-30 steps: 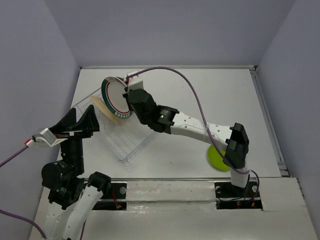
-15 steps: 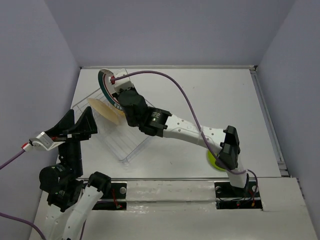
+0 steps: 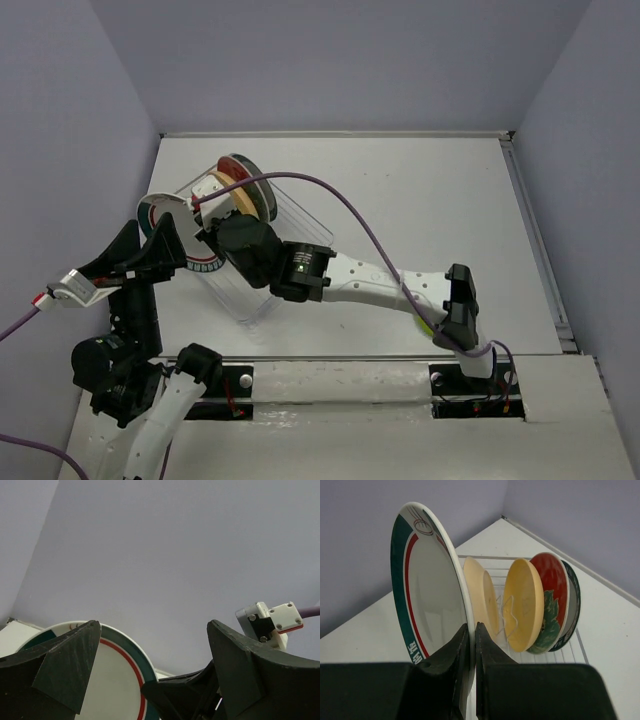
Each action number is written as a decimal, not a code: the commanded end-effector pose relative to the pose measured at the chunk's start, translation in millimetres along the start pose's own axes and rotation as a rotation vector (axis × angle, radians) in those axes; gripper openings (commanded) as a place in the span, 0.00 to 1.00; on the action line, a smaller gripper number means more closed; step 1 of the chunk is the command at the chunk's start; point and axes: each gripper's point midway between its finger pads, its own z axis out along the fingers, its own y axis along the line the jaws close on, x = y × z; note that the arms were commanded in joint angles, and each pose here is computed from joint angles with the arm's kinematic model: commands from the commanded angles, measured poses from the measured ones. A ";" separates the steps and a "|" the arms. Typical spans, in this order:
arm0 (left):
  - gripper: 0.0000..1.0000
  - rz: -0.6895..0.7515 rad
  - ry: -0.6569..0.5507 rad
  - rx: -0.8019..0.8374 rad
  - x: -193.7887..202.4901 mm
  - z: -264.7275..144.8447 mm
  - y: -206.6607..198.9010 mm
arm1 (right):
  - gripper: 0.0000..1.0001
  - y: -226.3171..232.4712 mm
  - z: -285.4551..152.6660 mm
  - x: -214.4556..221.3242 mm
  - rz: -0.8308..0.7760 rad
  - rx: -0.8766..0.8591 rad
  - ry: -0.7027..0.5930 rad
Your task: Load the plates into the dish rack
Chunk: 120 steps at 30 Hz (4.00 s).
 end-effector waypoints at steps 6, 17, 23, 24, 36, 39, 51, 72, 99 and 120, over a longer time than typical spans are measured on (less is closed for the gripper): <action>0.99 -0.034 -0.094 0.017 -32.3 -0.4 -7.5 | 0.07 -20.9 51.0 11.9 -0.066 0.160 -0.046; 0.99 -0.025 -0.076 0.022 -24.2 2.0 -8.1 | 0.07 -105.9 69.6 4.9 -0.133 0.435 -0.084; 0.99 -0.031 -0.066 0.031 -21.5 3.6 -10.6 | 0.07 -117.8 63.9 -8.7 -0.152 0.503 -0.110; 0.99 -0.033 -0.066 0.031 -21.5 3.6 -10.7 | 0.07 -115.2 65.0 -9.4 -0.153 0.485 -0.117; 0.99 -0.036 -0.059 0.040 -18.3 4.0 -12.1 | 0.07 -77.7 84.7 28.4 -0.281 0.419 -0.066; 0.99 -0.035 -0.067 0.037 -21.0 2.6 -10.9 | 0.07 -66.1 90.1 55.0 -0.324 0.397 -0.021; 0.99 -0.032 -0.071 0.039 -20.4 -0.3 -9.3 | 0.07 -41.1 102.7 81.5 -0.329 0.361 0.021; 0.99 -0.031 -0.053 0.042 -14.6 4.2 -11.6 | 0.35 -43.6 99.9 90.0 -0.247 0.447 -0.015; 0.99 -0.361 0.785 0.605 188.1 11.4 -158.7 | 0.07 -300.6 -156.6 62.7 0.506 0.301 -0.063; 0.57 0.170 1.467 0.677 504.8 -163.0 -278.7 | 0.14 -355.9 -285.3 44.7 0.548 0.477 -0.262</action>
